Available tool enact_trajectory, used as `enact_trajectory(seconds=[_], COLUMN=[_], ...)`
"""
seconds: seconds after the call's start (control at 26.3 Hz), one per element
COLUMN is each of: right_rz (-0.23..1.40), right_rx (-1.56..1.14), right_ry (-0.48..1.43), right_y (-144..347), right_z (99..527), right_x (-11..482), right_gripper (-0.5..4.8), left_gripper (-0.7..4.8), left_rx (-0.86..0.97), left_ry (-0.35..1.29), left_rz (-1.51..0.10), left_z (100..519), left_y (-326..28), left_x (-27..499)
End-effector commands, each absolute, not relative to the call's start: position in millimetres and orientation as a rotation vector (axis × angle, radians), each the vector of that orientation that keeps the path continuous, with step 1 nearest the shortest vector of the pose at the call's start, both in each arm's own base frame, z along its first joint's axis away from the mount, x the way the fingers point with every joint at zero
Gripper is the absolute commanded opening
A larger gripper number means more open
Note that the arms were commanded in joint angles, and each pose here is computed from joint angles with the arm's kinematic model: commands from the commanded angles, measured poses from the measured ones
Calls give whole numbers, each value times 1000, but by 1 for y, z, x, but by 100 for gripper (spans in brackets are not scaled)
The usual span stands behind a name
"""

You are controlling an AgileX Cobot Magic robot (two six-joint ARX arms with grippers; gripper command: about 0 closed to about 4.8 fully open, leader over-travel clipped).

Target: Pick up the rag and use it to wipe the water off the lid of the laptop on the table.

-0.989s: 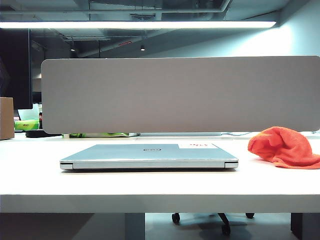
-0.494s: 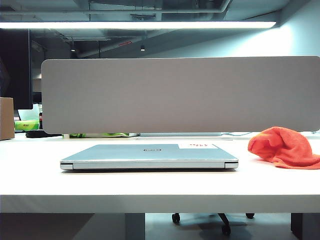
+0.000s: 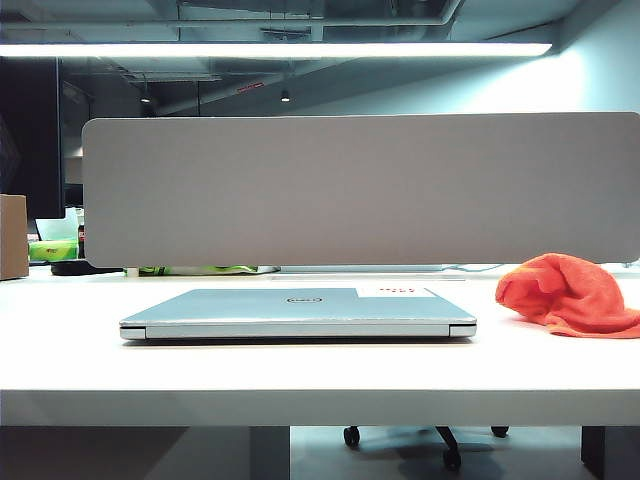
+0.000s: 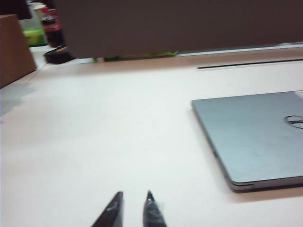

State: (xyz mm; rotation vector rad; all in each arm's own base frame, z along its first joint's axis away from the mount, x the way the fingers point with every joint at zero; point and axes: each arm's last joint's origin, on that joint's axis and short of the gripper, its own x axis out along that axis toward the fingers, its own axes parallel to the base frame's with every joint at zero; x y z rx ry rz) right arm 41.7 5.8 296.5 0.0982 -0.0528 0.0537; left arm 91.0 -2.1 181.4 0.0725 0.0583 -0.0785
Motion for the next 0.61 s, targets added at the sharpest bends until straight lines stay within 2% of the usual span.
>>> enact_trajectory(seconds=[0.04,0.23,0.38,0.61], right_rz=[133,239,362,355], right_rx=[94,82,105,105], right_ry=[-57,-8,-125,-121], right_y=[8,15,23,25], right_z=[286,258,246,232], right_x=[40,52,65,72], right_gripper=[-2,-2,0,5], left_gripper=[54,54,54,54], left_rx=[98,97,97,97], left_ry=[57,94,104,104], left_rz=[-1,-6,-9,-9], left_z=[179,170,170,170], left_y=[0,0,0,0], left_x=[92,93,93,93])
